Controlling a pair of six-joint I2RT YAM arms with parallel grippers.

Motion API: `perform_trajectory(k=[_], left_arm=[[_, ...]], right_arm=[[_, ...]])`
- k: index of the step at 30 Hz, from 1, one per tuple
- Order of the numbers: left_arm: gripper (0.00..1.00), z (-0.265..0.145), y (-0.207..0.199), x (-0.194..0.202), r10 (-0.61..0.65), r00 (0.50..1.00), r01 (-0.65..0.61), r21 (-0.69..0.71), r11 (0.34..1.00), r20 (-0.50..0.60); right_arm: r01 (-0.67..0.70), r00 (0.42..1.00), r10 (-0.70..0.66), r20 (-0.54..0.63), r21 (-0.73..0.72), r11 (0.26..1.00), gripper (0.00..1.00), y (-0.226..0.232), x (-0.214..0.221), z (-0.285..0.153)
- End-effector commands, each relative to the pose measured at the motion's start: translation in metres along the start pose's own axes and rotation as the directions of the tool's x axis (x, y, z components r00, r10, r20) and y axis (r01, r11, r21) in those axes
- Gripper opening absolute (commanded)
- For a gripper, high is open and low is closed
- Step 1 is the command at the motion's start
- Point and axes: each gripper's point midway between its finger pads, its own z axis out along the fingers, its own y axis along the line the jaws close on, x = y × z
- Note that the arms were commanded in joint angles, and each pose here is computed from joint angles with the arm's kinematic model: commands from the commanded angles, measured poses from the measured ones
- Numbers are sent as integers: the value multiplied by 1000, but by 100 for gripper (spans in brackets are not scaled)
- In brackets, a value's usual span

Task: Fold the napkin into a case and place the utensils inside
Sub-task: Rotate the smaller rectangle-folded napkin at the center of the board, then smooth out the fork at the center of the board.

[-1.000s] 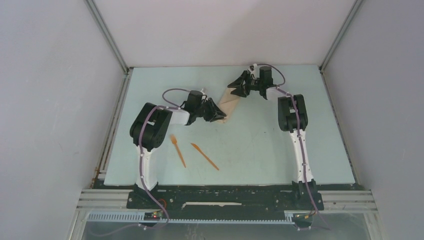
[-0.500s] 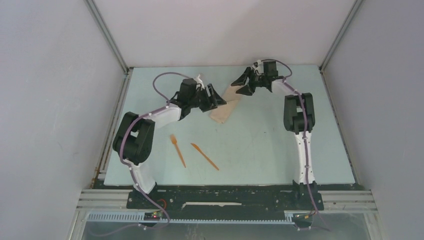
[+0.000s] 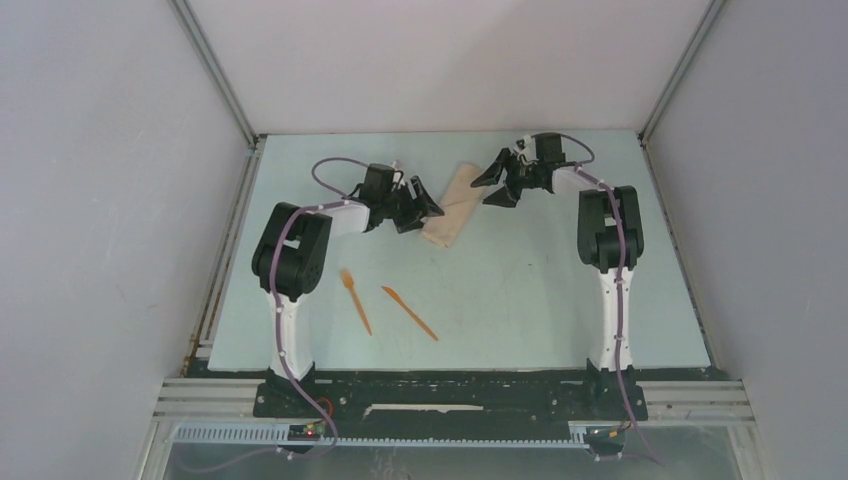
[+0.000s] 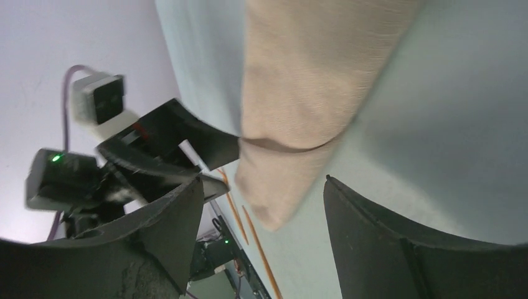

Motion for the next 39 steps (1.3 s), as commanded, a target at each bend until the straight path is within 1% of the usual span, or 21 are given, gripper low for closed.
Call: perform_trajectory(k=[1, 4, 7, 13, 16, 19, 22, 25, 29, 32, 33, 35, 36, 37, 38, 39], left_arm=[[76, -7, -18, 9, 22, 1000, -22, 29, 999, 11], [73, -10, -26, 26, 5, 1000, -6, 56, 998, 9], [70, -7, -44, 47, -11, 1000, 11, 105, 994, 5], [71, 11, -87, 90, 17, 1000, -14, 158, 987, -16], [73, 22, -104, 95, 12, 999, -5, 193, 981, -35], [76, 21, -116, 89, 24, 999, -19, 220, 975, -21], [78, 13, -124, 84, 59, 998, -56, 227, 972, -6], [79, -8, -126, 84, 97, 995, -98, 222, 970, 16], [83, -51, -113, 81, 151, 987, -159, 207, 965, 55], [83, -81, -105, 61, 147, 984, -167, 222, 961, 100], [79, -87, -103, 52, 142, 982, -167, 224, 960, 123], [68, -90, -101, 31, 134, 978, -170, 240, 956, 160], [62, -87, -101, 19, 123, 978, -163, 250, 954, 167], [55, -83, -102, 9, 111, 980, -153, 267, 952, 164], [48, -77, -103, -2, 93, 983, -135, 283, 949, 158], [43, -70, -101, -12, 72, 984, -117, 291, 950, 161]], right_arm=[[21, 1000, -20, -15, 53, 998, 78, -18, 2, 20], [42, 999, -40, -31, 93, 995, 78, -24, -1, 34], [69, 997, -66, -40, 99, 993, 77, -21, -5, 48], [168, 983, -161, -87, 72, 983, 77, -1, -3, 74], [213, 971, -208, -117, 29, 977, 77, 13, 8, 85], [241, 959, -243, -149, -30, 970, 77, 26, 18, 88], [270, 952, -272, -142, -31, 962, 77, 36, 14, 81], [310, 947, -306, -100, 29, 950, 78, 46, -1, 61], [337, 941, -335, -45, 204, 919, 80, 52, -16, 16], [355, 933, -361, -11, 210, 911, 81, 72, -14, -14], [347, 936, -352, -7, 194, 918, 81, 75, -11, -21], [304, 952, -306, -2, 117, 945, 80, 82, 1, -28], [271, 963, -271, -11, 62, 961, 79, 82, 11, -28], [239, 970, -240, -30, -18, 971, 78, 86, 25, -27], [217, 975, -220, -39, -73, 973, 75, 86, 36, -26], [164, 983, -171, -61, -108, 981, 69, 75, 53, -23]])
